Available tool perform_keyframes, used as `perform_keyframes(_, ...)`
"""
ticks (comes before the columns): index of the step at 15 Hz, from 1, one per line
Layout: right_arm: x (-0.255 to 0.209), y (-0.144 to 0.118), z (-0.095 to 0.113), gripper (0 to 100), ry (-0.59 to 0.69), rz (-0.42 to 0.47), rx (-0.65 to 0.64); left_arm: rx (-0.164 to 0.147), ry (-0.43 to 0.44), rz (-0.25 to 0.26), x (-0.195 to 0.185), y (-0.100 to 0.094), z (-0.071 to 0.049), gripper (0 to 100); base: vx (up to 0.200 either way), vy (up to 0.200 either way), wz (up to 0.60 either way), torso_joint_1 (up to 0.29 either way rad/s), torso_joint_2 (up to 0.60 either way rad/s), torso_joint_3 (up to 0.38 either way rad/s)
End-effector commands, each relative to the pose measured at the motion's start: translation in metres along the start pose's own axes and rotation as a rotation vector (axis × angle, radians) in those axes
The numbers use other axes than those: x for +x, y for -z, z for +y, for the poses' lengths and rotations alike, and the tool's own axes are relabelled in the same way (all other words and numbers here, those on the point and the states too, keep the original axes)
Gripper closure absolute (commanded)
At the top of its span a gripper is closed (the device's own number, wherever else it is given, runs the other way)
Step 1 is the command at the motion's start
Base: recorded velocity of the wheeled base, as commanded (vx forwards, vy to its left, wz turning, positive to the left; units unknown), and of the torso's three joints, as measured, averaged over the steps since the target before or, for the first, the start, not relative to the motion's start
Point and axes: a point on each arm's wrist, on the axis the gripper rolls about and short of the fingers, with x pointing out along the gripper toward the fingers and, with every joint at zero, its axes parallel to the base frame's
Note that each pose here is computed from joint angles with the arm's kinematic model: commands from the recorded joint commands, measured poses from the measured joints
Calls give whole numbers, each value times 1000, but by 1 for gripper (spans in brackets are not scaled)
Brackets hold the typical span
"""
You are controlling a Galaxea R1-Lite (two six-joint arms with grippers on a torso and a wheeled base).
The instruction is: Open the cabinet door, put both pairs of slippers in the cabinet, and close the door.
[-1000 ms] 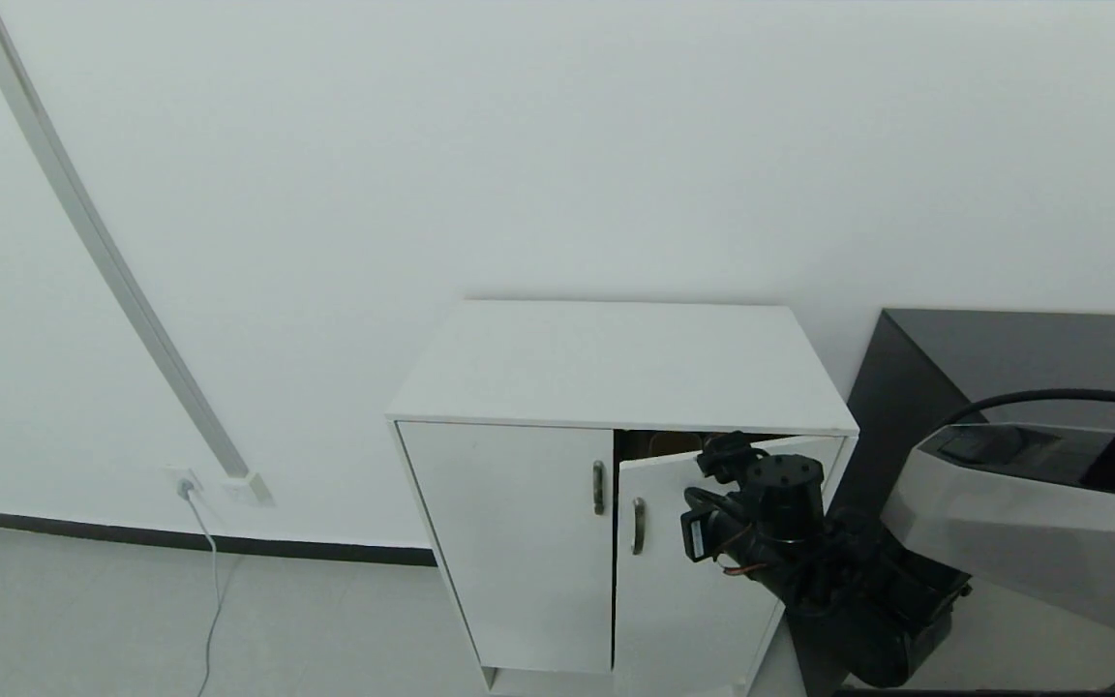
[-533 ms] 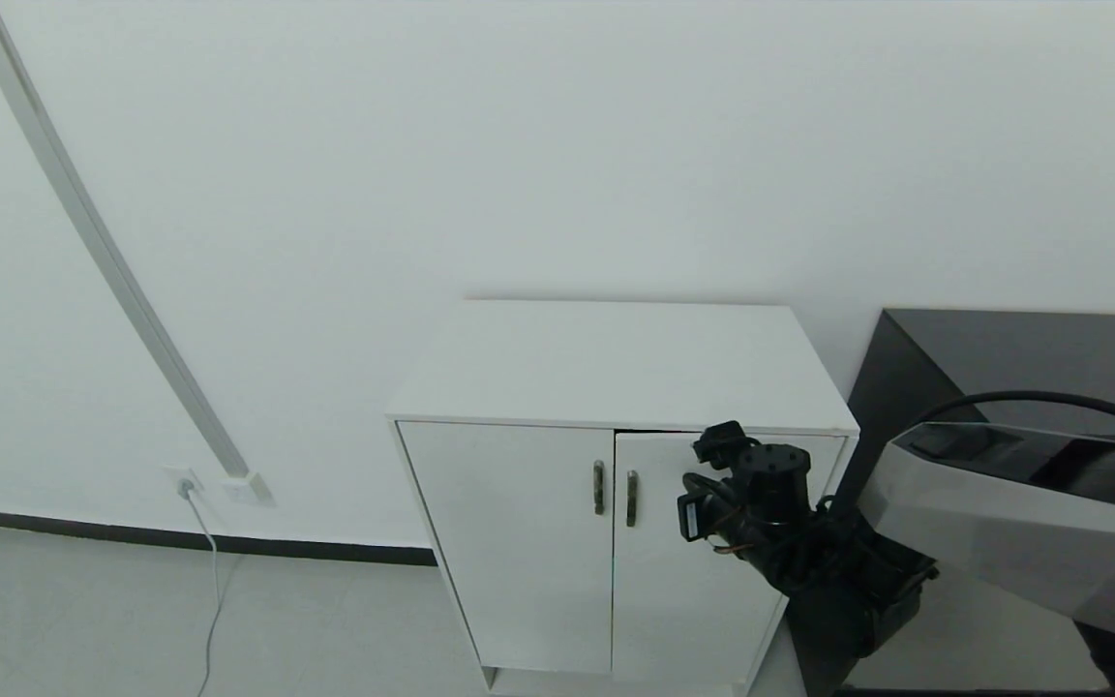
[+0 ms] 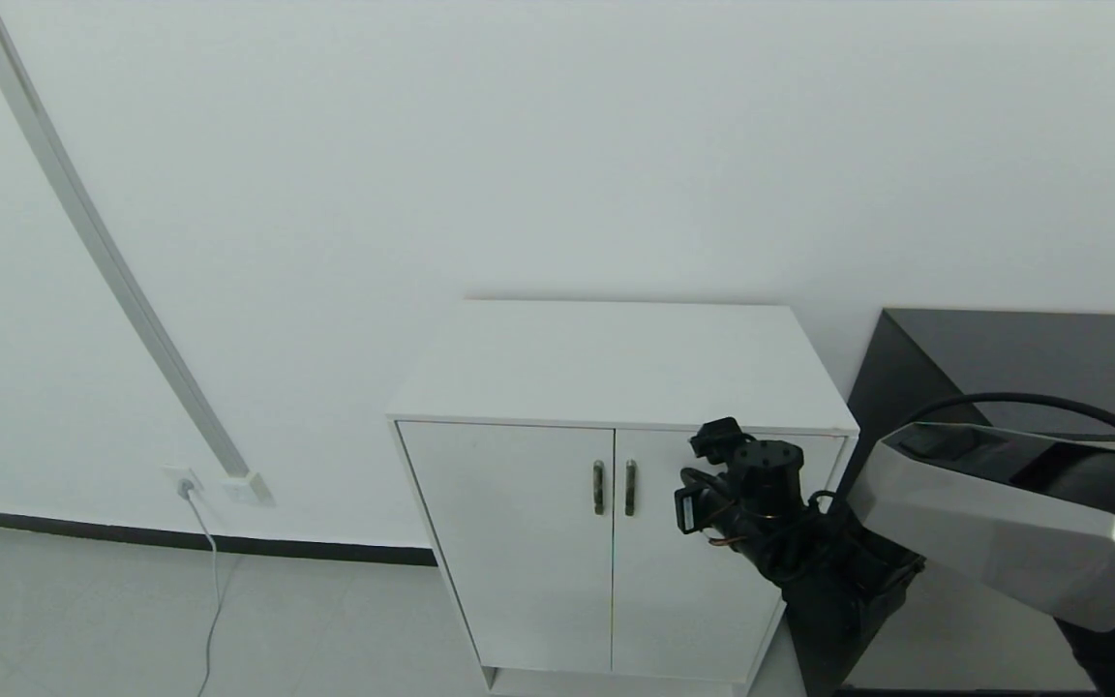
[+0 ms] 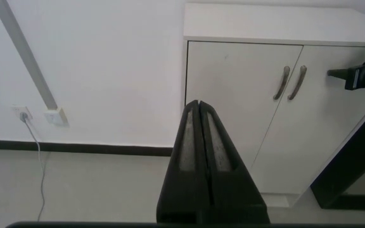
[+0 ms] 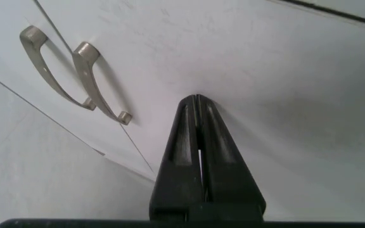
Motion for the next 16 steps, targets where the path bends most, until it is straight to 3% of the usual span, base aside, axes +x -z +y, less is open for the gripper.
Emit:
perform_keyframes(1,0,1,-1,100,3,1,1,-1,-1,2,0,0,0,100,0,0,0,0,0,0)
perform_keyframes(11,-52,-5,16,100,-66,-46,-7,-1,-1,0,0,0,0,100,0,0,0,0,0,0)
perform_keyframes(16,-91,-14,4,100,-52,-62,1,-1,-2,1,0,0,0,100,0,0,0,0,0,0)
